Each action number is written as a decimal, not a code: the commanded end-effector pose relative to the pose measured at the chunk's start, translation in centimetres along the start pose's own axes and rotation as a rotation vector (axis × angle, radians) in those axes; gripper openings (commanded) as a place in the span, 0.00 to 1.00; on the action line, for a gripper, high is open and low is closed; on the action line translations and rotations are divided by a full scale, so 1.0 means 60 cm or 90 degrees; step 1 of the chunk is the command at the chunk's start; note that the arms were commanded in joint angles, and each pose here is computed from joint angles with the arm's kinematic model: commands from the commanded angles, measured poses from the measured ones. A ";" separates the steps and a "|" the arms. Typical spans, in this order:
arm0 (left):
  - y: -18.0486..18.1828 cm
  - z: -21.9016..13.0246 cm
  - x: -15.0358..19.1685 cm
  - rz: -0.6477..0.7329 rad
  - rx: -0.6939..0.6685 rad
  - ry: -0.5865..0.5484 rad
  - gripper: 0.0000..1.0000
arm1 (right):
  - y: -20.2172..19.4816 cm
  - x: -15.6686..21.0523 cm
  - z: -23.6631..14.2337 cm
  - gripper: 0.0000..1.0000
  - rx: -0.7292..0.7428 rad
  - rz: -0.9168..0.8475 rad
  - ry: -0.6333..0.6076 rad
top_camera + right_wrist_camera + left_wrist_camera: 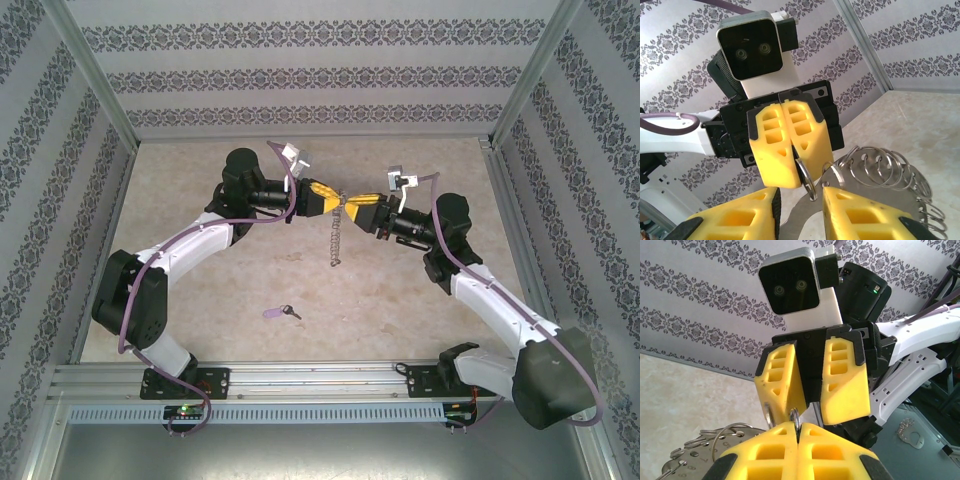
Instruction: Put the keys on the keyring
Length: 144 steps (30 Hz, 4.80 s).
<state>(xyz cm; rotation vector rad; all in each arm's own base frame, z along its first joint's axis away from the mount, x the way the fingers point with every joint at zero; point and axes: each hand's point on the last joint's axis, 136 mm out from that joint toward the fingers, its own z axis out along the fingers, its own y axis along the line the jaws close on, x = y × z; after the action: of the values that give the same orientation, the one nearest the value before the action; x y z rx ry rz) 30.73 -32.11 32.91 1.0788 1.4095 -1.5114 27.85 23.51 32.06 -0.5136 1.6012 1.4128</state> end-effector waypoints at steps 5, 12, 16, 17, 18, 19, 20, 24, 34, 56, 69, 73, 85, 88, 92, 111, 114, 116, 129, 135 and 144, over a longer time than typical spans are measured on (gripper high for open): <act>-0.019 0.007 -0.009 0.029 0.035 -0.005 0.00 | 0.024 -0.028 0.012 0.30 -0.035 -0.048 -0.017; -0.016 0.008 -0.008 0.026 0.035 -0.005 0.00 | 0.026 -0.030 0.018 0.25 -0.044 -0.048 -0.011; -0.015 0.009 -0.011 0.027 0.036 -0.005 0.00 | 0.025 -0.025 0.021 0.19 -0.050 -0.045 -0.002; -0.014 0.009 -0.012 0.028 0.035 -0.006 0.00 | 0.025 -0.024 0.021 0.18 -0.051 -0.045 0.000; -0.014 0.009 -0.013 0.028 0.035 -0.006 0.00 | 0.025 -0.023 0.022 0.17 -0.052 -0.043 0.002; -0.015 0.009 -0.014 0.029 0.035 -0.006 0.00 | 0.024 -0.022 0.022 0.17 -0.053 -0.043 0.004; -0.015 0.009 -0.015 0.030 0.035 -0.007 0.00 | 0.023 -0.020 0.023 0.16 -0.054 -0.042 0.008; -0.013 0.009 -0.020 0.031 0.030 -0.009 0.00 | 0.017 -0.010 0.024 0.04 -0.051 -0.038 0.020; -0.001 -0.003 -0.022 0.065 -0.071 0.005 0.29 | -0.016 -0.008 0.017 0.00 -0.014 -0.058 0.003; 0.031 -0.031 -0.025 -0.018 -0.218 -0.006 0.43 | -0.001 -0.077 -0.002 0.00 -0.034 -0.104 -0.109; 0.023 -0.014 -0.051 -0.078 -0.137 -0.077 0.38 | 0.003 -0.098 0.011 0.00 -0.055 -0.108 -0.151; 0.022 -0.012 -0.061 -0.083 -0.120 -0.095 0.37 | 0.006 -0.100 0.015 0.00 -0.066 -0.106 -0.156; 0.029 -0.006 -0.062 -0.105 -0.100 -0.108 0.35 | 0.005 -0.107 0.022 0.00 -0.076 -0.100 -0.166; 0.033 -0.003 -0.059 -0.111 -0.099 -0.107 0.35 | 0.007 -0.108 0.023 0.00 -0.080 -0.099 -0.167; 0.034 -0.001 -0.057 -0.112 -0.094 -0.107 0.35 | 0.006 -0.109 0.024 0.00 -0.081 -0.099 -0.167; 0.031 0.009 -0.056 -0.116 -0.073 -0.108 0.31 | -0.006 -0.104 0.031 0.00 -0.080 -0.086 -0.162; 0.030 0.011 -0.056 -0.115 -0.070 -0.110 0.29 | -0.006 -0.104 0.031 0.00 -0.080 -0.085 -0.162; 0.030 0.011 -0.056 -0.115 -0.069 -0.109 0.26 | -0.007 -0.102 0.031 0.00 -0.080 -0.084 -0.160; 0.024 0.012 -0.057 -0.107 -0.054 -0.116 0.00 | -0.020 -0.103 0.028 0.00 -0.068 -0.073 -0.164; 0.018 0.012 -0.043 -0.061 -0.060 -0.075 0.00 | -0.050 -0.117 -0.010 0.31 -0.025 -0.034 -0.191; 0.024 0.003 0.011 0.062 -0.115 0.045 0.00 | -0.047 -0.095 -0.038 0.33 0.019 -0.007 -0.142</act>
<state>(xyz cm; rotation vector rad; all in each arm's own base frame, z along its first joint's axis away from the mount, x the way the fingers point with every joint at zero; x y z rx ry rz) 33.55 -32.48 30.48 0.9058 1.5895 -1.4101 33.30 19.06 35.23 -0.2954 1.4075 1.3945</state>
